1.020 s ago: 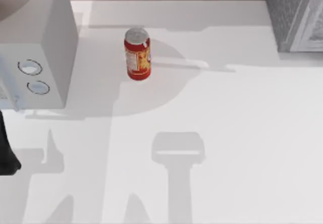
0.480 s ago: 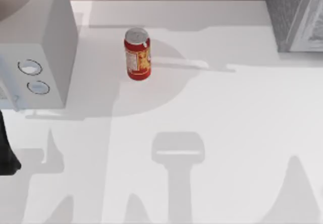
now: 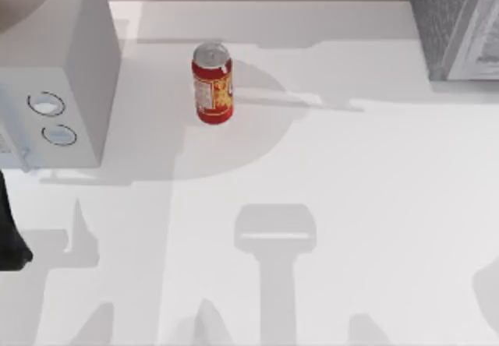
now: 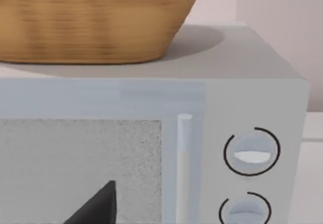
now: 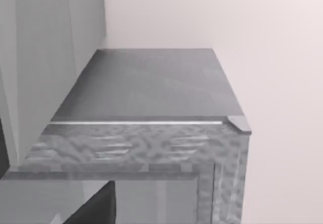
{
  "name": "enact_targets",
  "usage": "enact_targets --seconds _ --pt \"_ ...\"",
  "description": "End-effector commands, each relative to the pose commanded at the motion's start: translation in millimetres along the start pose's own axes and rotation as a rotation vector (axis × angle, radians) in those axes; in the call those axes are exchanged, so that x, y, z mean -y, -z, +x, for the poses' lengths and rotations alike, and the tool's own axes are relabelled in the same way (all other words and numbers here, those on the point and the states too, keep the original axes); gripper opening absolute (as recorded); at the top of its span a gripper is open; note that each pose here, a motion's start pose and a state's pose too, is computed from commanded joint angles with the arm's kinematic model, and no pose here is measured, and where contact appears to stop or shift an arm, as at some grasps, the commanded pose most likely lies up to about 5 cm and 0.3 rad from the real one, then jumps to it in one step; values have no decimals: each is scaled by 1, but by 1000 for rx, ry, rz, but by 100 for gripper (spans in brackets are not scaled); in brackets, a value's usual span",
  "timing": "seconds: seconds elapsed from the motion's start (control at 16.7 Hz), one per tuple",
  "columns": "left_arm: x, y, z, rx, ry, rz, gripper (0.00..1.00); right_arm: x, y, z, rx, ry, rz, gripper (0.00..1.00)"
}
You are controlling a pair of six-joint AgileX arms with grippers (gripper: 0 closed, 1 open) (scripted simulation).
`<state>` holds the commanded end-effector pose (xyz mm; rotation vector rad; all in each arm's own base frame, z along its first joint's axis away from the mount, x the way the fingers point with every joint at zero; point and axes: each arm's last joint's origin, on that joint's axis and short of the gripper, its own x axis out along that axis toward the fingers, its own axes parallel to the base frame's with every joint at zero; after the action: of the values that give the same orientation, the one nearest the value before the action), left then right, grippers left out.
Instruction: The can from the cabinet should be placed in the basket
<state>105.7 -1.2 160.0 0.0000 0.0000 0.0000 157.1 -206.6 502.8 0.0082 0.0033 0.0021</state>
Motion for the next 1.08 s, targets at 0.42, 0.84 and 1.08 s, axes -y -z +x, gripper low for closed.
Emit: enact_targets --seconds 0.42,0.84,1.08 --pt "0 0 0 0 0 0 100 -6 -8 -3 3 2 -6 100" --pt "0 0 0 0 0 0 100 -46 -10 47 8 3 -8 100" --pt "0 0 0 0 0 0 100 -113 -14 88 19 2 -9 100"
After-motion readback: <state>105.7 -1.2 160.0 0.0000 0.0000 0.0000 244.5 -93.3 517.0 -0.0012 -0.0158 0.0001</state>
